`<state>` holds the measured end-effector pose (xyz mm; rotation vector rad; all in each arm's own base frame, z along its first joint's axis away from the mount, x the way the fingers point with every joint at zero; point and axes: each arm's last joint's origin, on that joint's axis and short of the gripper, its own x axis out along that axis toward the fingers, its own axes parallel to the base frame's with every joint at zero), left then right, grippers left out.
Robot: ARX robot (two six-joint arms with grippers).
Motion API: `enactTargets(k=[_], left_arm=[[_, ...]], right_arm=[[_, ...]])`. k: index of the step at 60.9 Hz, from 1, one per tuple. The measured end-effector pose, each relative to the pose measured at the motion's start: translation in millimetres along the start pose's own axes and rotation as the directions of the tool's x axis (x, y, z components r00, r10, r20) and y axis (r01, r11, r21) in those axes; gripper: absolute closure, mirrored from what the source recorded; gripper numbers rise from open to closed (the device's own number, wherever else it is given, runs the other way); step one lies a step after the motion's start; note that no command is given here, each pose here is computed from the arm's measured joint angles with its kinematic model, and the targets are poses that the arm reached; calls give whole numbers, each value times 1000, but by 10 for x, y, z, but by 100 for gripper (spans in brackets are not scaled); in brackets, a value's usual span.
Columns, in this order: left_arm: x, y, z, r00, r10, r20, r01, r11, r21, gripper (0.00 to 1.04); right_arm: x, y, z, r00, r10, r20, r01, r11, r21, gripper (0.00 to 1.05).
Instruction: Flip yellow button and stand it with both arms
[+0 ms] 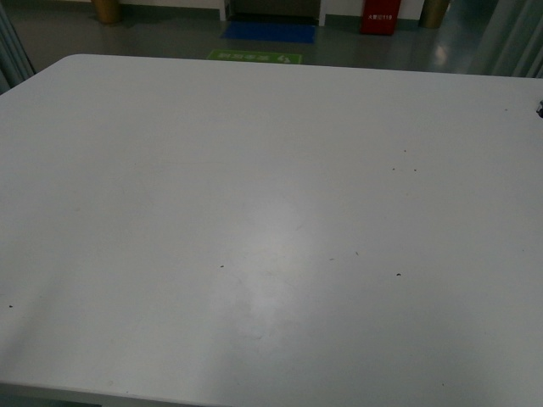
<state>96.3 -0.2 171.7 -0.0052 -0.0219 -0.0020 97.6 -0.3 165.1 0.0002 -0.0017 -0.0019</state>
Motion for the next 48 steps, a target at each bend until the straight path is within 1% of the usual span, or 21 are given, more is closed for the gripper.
enactTargets(k=[4, 7, 9, 12, 48], left_arm=[[0, 0, 0, 1000, 0, 0, 0, 1000, 0, 7], [0, 0, 0, 1000, 0, 0, 0, 1000, 0, 7], [0, 0, 0, 1000, 0, 0, 0, 1000, 0, 7], [0, 0, 0, 1000, 0, 0, 0, 1000, 0, 7], [0, 0, 0, 1000, 0, 0, 0, 1000, 0, 7]], right_arm=[[0, 0, 0, 1000, 0, 0, 0, 1000, 0, 25], [0, 0, 0, 1000, 0, 0, 0, 1000, 0, 10], [0, 0, 0, 1000, 0, 0, 0, 1000, 1, 5], [0, 0, 0, 1000, 0, 0, 0, 1000, 0, 8], [0, 0, 0, 1000, 0, 0, 0, 1000, 0, 7]])
